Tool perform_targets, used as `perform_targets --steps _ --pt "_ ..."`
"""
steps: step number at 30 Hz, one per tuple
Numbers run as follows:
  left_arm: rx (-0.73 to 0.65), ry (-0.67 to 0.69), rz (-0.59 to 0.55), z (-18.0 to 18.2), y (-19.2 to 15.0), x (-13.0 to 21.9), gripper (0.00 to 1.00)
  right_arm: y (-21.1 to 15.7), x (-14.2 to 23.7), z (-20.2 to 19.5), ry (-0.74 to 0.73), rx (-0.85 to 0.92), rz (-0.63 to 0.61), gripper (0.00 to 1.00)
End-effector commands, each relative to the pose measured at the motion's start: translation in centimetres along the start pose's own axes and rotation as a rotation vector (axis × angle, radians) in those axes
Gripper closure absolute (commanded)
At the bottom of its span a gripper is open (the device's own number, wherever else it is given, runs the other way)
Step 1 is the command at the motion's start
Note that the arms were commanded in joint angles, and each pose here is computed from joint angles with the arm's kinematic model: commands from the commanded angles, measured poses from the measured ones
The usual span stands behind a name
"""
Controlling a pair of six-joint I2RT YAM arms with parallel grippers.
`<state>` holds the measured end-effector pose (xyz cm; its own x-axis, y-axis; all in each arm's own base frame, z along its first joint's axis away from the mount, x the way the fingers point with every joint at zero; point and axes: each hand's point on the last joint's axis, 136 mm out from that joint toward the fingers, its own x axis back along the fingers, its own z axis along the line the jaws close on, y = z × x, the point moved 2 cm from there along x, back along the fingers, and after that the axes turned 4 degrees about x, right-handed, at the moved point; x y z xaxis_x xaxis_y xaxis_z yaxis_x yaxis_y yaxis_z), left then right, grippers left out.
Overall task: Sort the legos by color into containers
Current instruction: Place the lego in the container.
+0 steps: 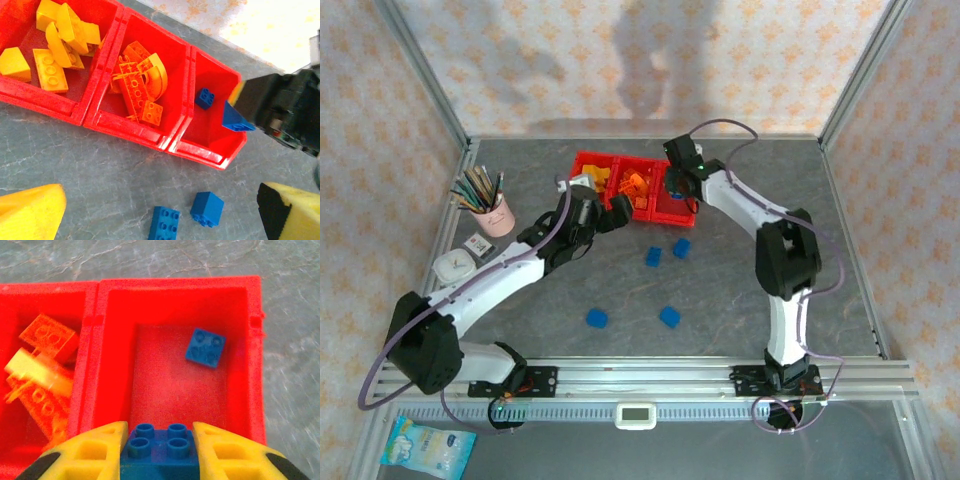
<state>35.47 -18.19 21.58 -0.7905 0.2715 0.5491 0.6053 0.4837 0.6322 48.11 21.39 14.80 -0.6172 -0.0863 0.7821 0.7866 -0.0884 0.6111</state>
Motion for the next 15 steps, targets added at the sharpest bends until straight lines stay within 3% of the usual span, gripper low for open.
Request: perform_targets --steps 1,7,9,15 --pt "-0.019 -0.023 -0.019 -0.9 1.3 -0.6 0.01 1.3 -2.3 -0.3 -0.043 0.024 -0.004 0.71" --pt "-0.027 -0.006 -0.01 -0.7 1.4 -1.2 0.01 3.3 -4.8 -0.2 -0.047 0.023 -0.004 0.63" --pt "-0.029 -0.006 -0.014 -0.7 1.6 -1.1 0.01 3.9 -4.2 0.2 -0.021 0.027 -0.019 0.56" --pt "-0.027 -0.026 -0.016 -1.1 1.8 -0.3 0.01 4.8 -0.1 1.0 0.062 0.024 -0.051 0.51"
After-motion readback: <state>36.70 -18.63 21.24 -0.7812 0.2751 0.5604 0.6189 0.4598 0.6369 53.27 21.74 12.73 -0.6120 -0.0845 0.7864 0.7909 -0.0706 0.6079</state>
